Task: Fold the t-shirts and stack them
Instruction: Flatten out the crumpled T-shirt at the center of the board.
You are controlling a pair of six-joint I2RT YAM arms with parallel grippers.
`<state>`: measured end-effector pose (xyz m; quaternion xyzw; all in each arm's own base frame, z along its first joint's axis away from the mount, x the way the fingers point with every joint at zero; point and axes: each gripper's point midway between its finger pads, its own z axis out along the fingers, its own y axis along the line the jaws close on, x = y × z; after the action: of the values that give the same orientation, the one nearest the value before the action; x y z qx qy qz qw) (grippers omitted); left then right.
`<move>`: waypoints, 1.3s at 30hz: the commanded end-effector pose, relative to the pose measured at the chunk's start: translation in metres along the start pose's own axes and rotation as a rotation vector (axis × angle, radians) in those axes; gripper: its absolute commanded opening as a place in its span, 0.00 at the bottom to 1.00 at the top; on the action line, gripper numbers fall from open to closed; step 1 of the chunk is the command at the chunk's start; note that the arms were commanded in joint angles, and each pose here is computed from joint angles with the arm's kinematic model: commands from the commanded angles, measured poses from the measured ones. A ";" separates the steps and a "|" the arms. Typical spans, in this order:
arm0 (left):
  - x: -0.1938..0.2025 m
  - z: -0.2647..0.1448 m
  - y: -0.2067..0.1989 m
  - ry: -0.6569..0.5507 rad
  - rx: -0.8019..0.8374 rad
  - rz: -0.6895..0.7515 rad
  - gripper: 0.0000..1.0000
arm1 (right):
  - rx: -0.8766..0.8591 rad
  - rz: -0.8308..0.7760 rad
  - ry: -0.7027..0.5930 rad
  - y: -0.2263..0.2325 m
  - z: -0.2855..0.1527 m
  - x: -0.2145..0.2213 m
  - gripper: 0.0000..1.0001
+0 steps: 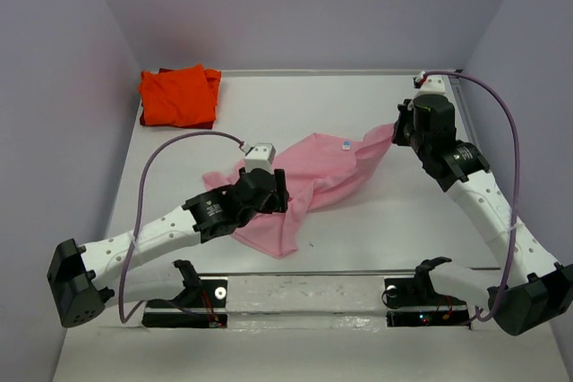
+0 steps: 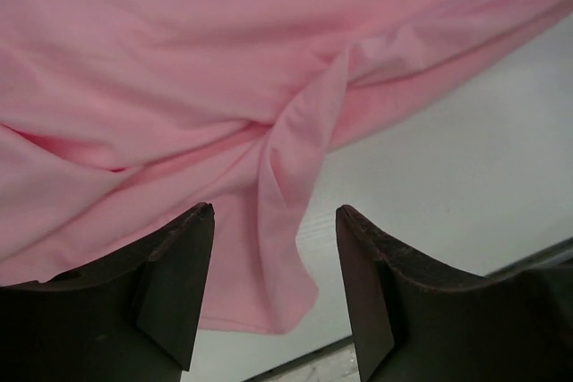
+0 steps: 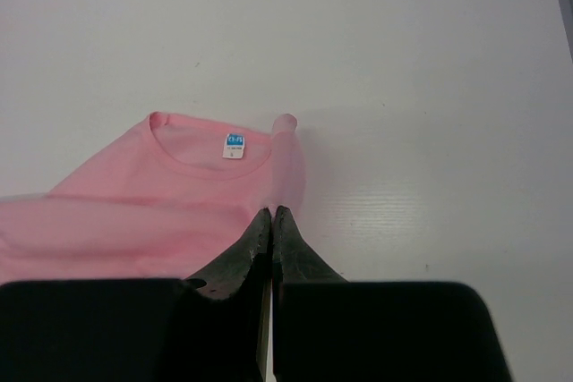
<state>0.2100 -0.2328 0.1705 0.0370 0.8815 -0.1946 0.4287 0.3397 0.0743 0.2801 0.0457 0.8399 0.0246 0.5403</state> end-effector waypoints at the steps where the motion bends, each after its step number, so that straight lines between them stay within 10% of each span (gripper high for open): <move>1: 0.044 0.005 -0.023 0.095 0.064 -0.024 0.66 | -0.009 0.018 -0.037 0.003 0.003 -0.009 0.00; 22: 0.195 -0.011 -0.063 0.364 0.047 0.208 0.64 | -0.003 0.020 -0.040 0.001 0.001 -0.009 0.00; 39: 0.176 -0.005 -0.045 0.277 -0.140 0.335 0.65 | -0.009 0.023 -0.043 0.001 0.000 -0.009 0.00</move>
<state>0.0694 -0.2951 0.0342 0.1926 0.9333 -0.0880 0.2901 0.3415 0.0750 0.2756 0.0448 0.8433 0.0225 0.5351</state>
